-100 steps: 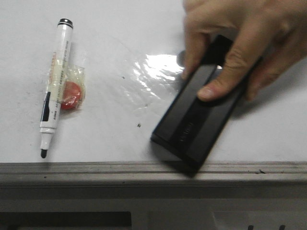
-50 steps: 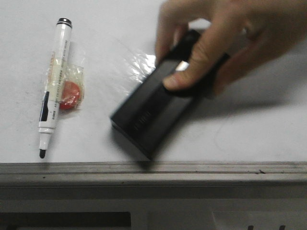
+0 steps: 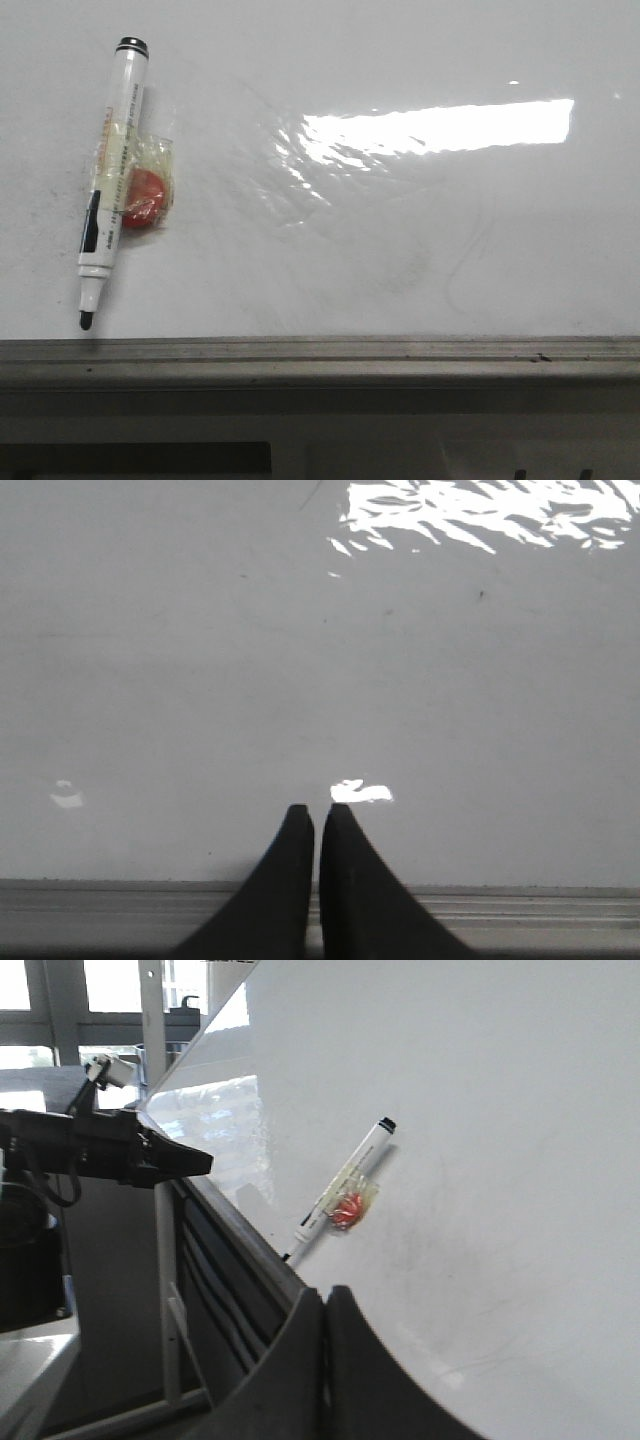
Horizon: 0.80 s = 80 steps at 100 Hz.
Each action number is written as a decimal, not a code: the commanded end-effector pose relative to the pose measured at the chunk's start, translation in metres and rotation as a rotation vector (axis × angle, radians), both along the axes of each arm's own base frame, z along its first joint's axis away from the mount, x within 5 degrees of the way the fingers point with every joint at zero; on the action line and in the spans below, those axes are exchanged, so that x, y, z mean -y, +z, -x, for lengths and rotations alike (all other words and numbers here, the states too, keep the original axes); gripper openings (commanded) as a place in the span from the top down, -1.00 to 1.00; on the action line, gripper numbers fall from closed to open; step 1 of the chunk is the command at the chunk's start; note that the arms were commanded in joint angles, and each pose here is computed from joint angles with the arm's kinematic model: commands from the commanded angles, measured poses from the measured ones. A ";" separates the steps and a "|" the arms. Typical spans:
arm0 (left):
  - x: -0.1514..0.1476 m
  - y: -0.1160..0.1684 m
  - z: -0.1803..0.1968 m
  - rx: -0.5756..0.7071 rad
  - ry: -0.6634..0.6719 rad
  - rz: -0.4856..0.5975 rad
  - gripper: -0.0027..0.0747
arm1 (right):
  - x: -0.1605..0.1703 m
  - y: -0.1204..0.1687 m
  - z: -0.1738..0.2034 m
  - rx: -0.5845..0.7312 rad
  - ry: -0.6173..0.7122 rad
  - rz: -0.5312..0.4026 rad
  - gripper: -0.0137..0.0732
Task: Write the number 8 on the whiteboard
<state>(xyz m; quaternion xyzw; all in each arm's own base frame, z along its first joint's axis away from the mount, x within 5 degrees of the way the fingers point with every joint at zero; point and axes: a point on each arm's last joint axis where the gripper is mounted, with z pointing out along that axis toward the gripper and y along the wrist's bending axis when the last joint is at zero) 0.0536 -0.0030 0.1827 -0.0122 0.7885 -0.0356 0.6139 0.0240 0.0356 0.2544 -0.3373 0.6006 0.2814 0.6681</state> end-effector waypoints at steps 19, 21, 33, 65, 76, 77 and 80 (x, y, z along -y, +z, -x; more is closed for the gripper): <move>0.000 -0.005 0.000 0.042 0.008 0.012 0.98 | 0.010 0.016 -0.005 0.147 -0.226 -0.018 0.83; 0.000 -0.005 0.000 0.042 0.008 0.012 0.98 | 0.011 0.017 -0.006 0.153 -0.257 -0.022 0.83; 0.000 -0.005 0.000 0.042 0.008 0.012 0.98 | 0.017 0.017 -0.010 0.160 -0.446 -0.011 0.83; 0.000 -0.005 0.000 0.042 0.008 0.012 0.98 | 0.037 -0.002 -0.022 0.145 -0.935 -0.067 0.83; 0.000 -0.005 0.000 0.042 0.008 0.012 0.98 | 0.043 -0.022 -0.027 0.127 -1.052 -0.111 0.83; 0.000 -0.005 0.000 0.042 0.008 0.012 0.98 | 0.044 -0.024 -0.028 0.123 -1.057 -0.115 0.83; 0.000 -0.005 0.000 0.042 0.008 0.012 0.98 | 0.045 -0.031 -0.029 0.110 -1.075 -0.118 0.83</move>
